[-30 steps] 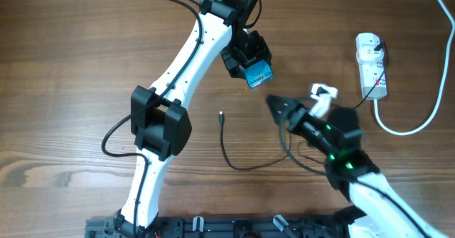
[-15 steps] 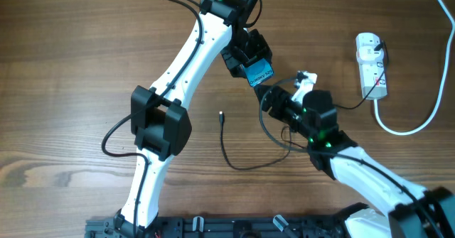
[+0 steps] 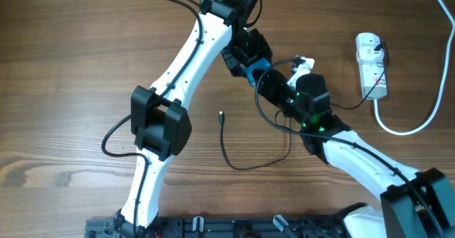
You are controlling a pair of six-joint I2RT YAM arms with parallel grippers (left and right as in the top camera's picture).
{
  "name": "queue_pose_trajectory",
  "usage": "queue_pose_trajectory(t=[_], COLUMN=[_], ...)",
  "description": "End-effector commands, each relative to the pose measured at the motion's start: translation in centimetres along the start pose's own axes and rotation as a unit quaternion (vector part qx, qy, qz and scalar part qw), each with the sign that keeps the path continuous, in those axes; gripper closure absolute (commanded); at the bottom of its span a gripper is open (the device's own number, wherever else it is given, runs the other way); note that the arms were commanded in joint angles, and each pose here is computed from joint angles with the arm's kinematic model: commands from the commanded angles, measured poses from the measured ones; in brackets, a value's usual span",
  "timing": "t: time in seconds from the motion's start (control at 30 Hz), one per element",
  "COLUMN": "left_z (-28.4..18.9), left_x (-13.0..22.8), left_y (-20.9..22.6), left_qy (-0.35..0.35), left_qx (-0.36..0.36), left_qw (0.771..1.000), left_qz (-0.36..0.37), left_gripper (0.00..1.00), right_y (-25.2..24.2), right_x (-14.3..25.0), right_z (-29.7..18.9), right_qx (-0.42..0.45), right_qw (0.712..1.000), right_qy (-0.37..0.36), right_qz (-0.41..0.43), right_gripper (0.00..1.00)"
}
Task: Plug charger to phone and switch on socket
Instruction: 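Reach the right gripper to the phone and grasp its side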
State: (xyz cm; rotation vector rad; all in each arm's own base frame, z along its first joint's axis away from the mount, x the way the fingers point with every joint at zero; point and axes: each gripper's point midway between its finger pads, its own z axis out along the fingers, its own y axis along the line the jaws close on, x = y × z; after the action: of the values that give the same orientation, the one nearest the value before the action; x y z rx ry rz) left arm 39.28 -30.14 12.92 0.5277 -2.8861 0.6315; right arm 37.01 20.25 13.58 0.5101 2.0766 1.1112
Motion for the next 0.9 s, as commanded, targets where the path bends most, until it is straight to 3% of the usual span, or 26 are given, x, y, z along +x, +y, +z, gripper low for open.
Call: queue_pose_trajectory(t=[0.0,0.13,0.43,0.57,0.6,0.63,0.67,0.7,0.73,0.87], left_z=[-1.8,-1.8,-1.8,-1.8,-1.8,-1.8,-1.8,-1.8,-1.8,-2.2], left_x=[0.1,0.1,0.1,0.0,0.0,0.0,0.0,0.0,0.0,-0.2], left_y=[-1.0,-1.0,-1.0,-1.0,-0.9,-0.9,-0.9,-0.9,-0.9,-0.9], left_qy=[-0.011,-0.011,-0.011,-0.013,-0.014,-0.014,-0.014,-0.014,-0.015,-0.018], left_qx=[0.024,0.024,0.024,0.023,0.021,0.021,0.021,0.021,0.021,0.024], left_qw=[1.0,1.0,1.0,1.0,1.0,1.0,1.0,1.0,1.0,1.0], left_qz=[-0.006,-0.006,-0.006,-0.005,-0.005,-0.005,-0.004,-0.004,-0.004,0.009], left_gripper=[0.96,0.96,0.96,0.96,0.91,0.68,0.34,0.07,0.0,0.0], right_y=[1.0,1.0,0.2,-0.1,-0.1,-0.2,-0.2,-0.2,-0.2,-0.2], right_x=[-0.9,-0.8,-0.4,-0.2,-0.2,-0.2,-0.2,-0.2,-0.2,-0.1], right_z=[0.7,1.1,1.5,1.5,1.5,1.5,1.5,1.5,1.5,1.5], right_qx=[-0.001,0.004,0.021,0.028,0.028,0.029,0.029,0.029,0.03,0.031], right_qw=[1.0,1.0,0.999,0.999,0.999,0.999,0.999,0.999,0.999,0.999], right_qy=[-0.019,-0.015,-0.006,-0.002,-0.002,-0.002,-0.001,-0.001,-0.001,-0.001], right_qz=[0.002,0.015,0.032,0.033,0.033,0.033,0.032,0.032,0.032,0.032], right_gripper=[0.6,0.65,0.94,0.95,0.95,0.96,0.95,0.95,0.96,0.95])
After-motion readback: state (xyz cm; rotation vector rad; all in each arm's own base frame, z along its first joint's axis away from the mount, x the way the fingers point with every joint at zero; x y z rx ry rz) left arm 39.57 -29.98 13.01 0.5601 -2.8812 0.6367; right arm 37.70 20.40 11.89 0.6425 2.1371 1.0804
